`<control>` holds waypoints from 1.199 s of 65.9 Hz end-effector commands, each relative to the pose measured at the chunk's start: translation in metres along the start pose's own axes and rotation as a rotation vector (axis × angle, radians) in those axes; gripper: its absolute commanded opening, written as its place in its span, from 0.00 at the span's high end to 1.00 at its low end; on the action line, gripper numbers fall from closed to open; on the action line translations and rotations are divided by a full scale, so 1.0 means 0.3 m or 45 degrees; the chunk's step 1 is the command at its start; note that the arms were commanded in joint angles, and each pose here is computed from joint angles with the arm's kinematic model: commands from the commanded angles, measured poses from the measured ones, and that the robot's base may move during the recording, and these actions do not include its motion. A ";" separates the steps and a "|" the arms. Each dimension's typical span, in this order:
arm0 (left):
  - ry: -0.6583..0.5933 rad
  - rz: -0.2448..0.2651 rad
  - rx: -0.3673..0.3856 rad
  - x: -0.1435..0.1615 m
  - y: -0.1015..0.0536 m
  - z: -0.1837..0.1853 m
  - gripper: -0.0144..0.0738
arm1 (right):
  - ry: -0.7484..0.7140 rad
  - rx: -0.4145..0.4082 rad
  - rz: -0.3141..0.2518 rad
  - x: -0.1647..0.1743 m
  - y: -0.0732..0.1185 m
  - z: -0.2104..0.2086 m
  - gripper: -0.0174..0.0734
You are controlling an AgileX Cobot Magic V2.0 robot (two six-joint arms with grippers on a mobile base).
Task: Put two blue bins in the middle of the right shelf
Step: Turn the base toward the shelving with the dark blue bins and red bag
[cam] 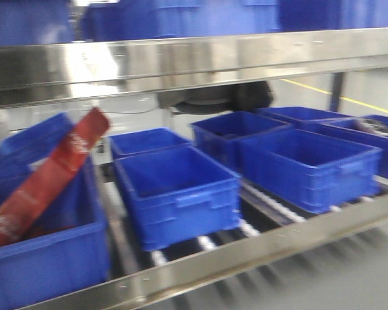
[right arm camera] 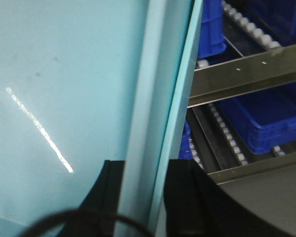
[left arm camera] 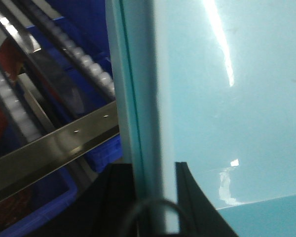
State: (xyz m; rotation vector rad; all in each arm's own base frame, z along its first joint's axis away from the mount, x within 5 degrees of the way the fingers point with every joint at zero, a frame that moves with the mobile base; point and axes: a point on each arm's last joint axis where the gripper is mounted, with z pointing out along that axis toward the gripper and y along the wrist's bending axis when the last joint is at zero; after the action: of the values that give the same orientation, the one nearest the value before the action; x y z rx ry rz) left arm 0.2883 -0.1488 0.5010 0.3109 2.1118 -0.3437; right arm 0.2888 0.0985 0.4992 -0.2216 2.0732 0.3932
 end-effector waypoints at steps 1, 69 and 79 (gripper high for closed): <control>-0.180 -0.010 0.082 -0.047 -0.022 -0.046 0.96 | -0.119 -0.069 0.017 -0.033 0.025 -0.036 0.98; -0.180 -0.010 0.082 -0.047 -0.022 -0.046 0.96 | -0.119 -0.069 0.017 -0.033 0.025 -0.036 0.98; -0.180 -0.010 0.082 -0.047 -0.022 -0.046 0.96 | -0.119 -0.069 0.017 -0.033 0.025 -0.036 0.98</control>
State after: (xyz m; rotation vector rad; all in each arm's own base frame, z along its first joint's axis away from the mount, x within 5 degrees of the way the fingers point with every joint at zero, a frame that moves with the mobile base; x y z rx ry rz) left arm 0.2884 -0.1487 0.5010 0.3127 2.1111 -0.3405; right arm 0.2888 0.0985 0.4993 -0.2212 2.0712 0.3934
